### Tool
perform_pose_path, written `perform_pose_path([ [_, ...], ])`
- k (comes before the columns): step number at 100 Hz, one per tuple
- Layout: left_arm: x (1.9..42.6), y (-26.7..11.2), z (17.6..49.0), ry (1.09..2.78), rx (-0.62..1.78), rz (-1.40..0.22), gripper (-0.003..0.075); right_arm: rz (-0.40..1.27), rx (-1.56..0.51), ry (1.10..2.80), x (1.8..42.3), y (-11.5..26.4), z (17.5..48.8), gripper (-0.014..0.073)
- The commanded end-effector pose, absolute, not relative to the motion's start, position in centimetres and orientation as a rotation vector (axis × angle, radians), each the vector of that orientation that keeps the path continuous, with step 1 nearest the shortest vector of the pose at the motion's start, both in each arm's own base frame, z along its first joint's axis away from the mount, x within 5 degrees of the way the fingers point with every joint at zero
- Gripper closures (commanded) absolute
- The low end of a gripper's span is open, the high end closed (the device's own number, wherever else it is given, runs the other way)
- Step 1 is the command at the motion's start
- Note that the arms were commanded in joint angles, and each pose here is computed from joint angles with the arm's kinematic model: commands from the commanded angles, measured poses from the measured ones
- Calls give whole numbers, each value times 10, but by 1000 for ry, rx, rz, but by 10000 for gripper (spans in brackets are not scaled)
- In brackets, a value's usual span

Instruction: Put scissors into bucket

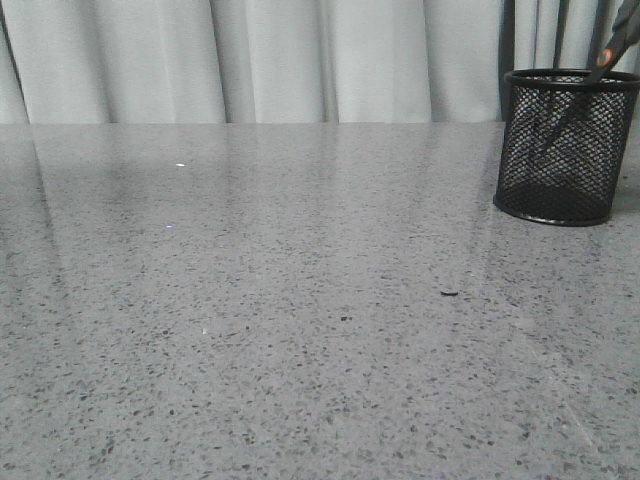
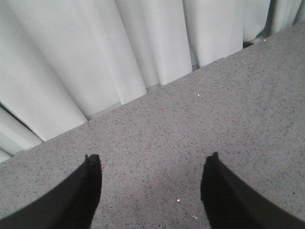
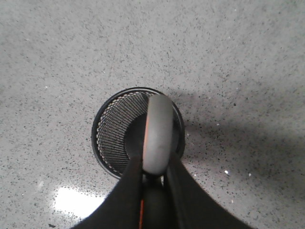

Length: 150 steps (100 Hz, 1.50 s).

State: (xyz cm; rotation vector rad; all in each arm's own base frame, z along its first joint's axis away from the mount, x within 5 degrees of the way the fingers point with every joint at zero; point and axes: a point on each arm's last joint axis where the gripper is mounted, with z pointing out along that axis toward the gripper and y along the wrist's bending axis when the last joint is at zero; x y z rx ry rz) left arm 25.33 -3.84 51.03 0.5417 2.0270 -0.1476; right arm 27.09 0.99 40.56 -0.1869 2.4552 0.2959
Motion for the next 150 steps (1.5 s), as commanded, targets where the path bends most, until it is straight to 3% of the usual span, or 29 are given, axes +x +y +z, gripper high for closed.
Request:
perform_pose_path([
  [1,240,-39,532,1908,503,-158,300,288,-180,2364,275,12,419,643],
  [29,240,-39,532,1908,503,-158,300,281,-202,2394,289,13,407,634],
  [39,240,-39,532,1908,505,-156,300,277,-210,2393,289,13,407,568],
  [63,240,-39,531,1915,514,-153,300,241,-222,2395,288,10,409,312],
  [86,239,-38,530,1929,523,-144,307,150,-234,2323,276,6,429,289],
  [95,239,-38,530,1929,523,-144,374,128,-230,2266,268,6,439,289],
  [115,239,-38,530,1930,523,-142,671,98,-212,2101,243,6,467,289],
  [121,239,-38,530,1930,523,-142,738,114,-203,2046,235,8,476,305],
  [125,238,-38,531,1928,522,-142,741,141,-194,2015,231,10,480,333],
  [145,225,-36,534,1854,485,-124,741,234,-148,1872,210,16,488,659],
  [150,219,-35,533,1822,463,-116,741,242,-137,1836,206,16,485,666],
])
